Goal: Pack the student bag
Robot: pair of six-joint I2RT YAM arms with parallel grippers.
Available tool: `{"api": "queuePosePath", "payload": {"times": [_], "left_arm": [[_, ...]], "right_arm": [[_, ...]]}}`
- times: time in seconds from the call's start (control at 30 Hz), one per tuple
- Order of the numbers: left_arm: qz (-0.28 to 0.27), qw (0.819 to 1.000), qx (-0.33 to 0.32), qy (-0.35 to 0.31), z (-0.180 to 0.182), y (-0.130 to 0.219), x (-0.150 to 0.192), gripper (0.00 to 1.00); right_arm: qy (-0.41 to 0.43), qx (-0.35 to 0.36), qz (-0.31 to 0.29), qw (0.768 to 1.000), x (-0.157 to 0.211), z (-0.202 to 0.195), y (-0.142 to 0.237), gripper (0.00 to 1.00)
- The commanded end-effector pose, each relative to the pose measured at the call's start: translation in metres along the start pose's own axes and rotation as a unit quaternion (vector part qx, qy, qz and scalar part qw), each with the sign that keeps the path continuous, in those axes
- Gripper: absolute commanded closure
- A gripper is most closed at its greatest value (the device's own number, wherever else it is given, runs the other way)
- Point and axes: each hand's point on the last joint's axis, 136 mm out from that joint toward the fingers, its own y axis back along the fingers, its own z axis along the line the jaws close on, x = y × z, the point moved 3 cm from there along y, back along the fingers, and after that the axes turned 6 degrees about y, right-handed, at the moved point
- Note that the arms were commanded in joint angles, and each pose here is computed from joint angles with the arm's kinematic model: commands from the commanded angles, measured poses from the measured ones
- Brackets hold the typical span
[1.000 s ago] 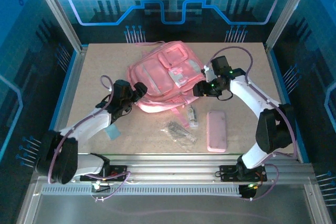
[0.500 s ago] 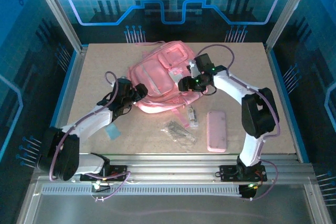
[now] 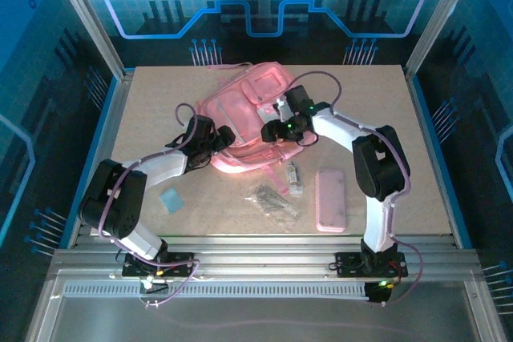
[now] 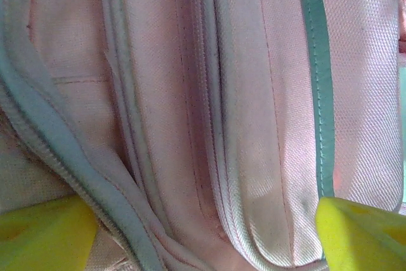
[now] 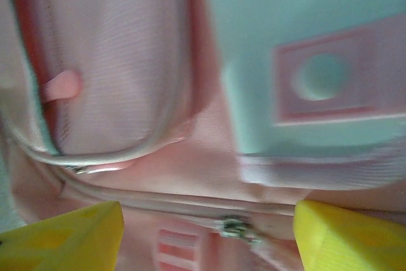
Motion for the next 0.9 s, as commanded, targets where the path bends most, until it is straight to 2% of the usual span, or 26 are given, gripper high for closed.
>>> {"api": "queuePosePath", "payload": {"times": [0.0,0.17,0.3,0.43,0.53,0.67,0.87], "left_arm": [[0.03,0.999,0.018,0.019,-0.006,-0.01,0.009,0.11],[0.035,0.999,0.015,0.022,-0.004,-0.013,0.012,0.12],[0.029,0.999,0.013,0.011,-0.006,-0.008,0.009,0.11],[0.018,1.0,0.012,-0.016,-0.011,0.006,0.001,0.11],[0.009,0.999,0.016,-0.045,-0.02,0.022,-0.005,0.1],[0.023,0.995,0.033,-0.094,-0.039,0.042,-0.007,0.1],[0.055,0.987,0.067,-0.136,-0.07,0.058,0.005,0.11]], "right_arm": [[0.005,-0.046,0.023,0.999,0.011,0.033,-0.011,0.28],[0.004,-0.068,0.031,0.997,0.021,0.053,-0.008,0.29],[0.014,-0.05,-0.005,0.999,0.011,0.052,0.021,0.29],[0.015,0.007,-0.017,1.0,0.008,0.026,0.043,0.29],[-0.012,0.02,-0.024,0.999,0.008,0.002,0.05,0.29],[-0.031,0.018,-0.034,0.999,0.003,-0.013,0.041,0.29],[-0.045,-0.026,-0.036,0.998,-0.011,-0.009,0.005,0.3]]}}
